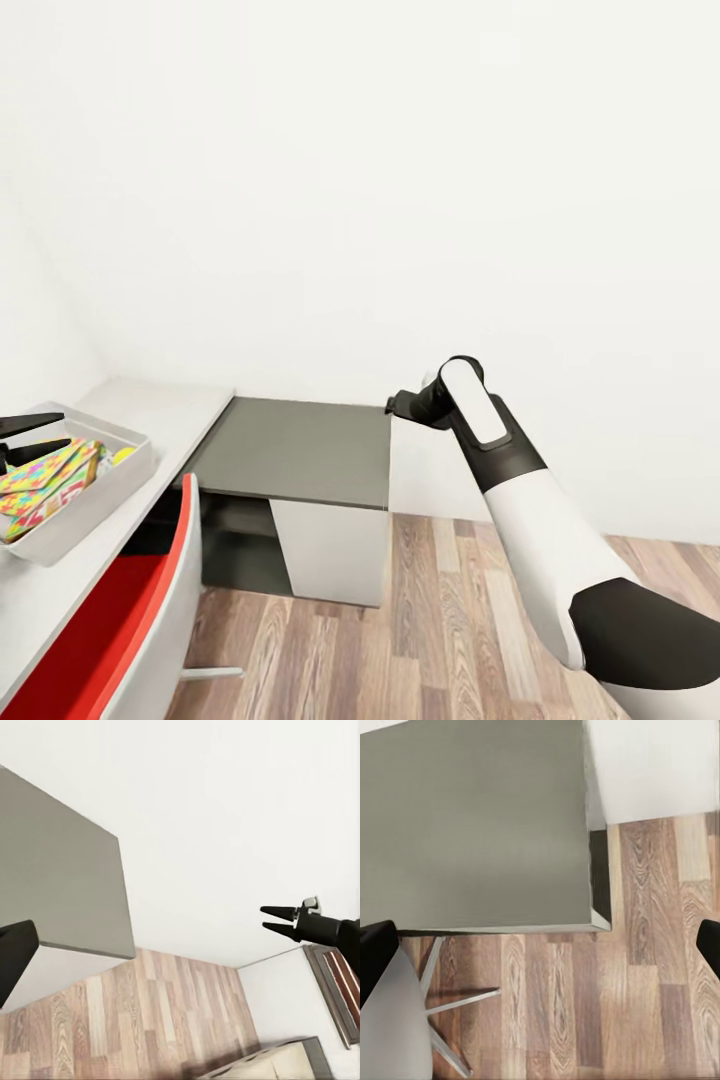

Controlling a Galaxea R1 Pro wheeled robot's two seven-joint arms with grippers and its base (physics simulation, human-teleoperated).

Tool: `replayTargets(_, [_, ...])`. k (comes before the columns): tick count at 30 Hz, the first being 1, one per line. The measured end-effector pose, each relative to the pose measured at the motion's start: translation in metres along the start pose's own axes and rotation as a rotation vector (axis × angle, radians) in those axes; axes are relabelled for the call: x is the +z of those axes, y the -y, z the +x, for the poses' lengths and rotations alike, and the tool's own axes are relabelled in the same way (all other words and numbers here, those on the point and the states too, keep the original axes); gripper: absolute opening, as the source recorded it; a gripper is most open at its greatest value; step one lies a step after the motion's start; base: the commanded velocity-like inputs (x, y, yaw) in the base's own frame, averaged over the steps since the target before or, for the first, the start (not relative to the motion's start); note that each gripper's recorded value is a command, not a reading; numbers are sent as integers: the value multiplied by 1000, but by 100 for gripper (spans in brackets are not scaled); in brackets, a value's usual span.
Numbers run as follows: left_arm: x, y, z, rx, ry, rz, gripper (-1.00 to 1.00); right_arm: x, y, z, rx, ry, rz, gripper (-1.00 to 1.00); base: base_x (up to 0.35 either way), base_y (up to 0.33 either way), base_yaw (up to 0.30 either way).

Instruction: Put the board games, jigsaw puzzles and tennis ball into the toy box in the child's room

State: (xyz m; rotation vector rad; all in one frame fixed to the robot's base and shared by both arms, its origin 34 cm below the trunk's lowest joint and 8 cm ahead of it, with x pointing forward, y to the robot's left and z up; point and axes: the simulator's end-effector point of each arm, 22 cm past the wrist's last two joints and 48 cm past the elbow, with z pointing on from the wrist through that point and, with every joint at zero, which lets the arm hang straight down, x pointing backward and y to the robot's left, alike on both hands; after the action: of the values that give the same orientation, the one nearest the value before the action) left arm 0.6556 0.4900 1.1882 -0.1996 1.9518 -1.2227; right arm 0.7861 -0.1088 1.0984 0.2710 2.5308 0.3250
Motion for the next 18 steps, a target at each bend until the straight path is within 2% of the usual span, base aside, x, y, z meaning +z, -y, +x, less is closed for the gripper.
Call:
replayTargets(7, [-2,5,-1,7,4,5,100,-5,0,-2,3,7,-3,100,-1,-40,-202])
replayTargets(18, [-2,13,-1,14,8,21,100,-10,1,0,3,11,0,100,-65,-266,-196])
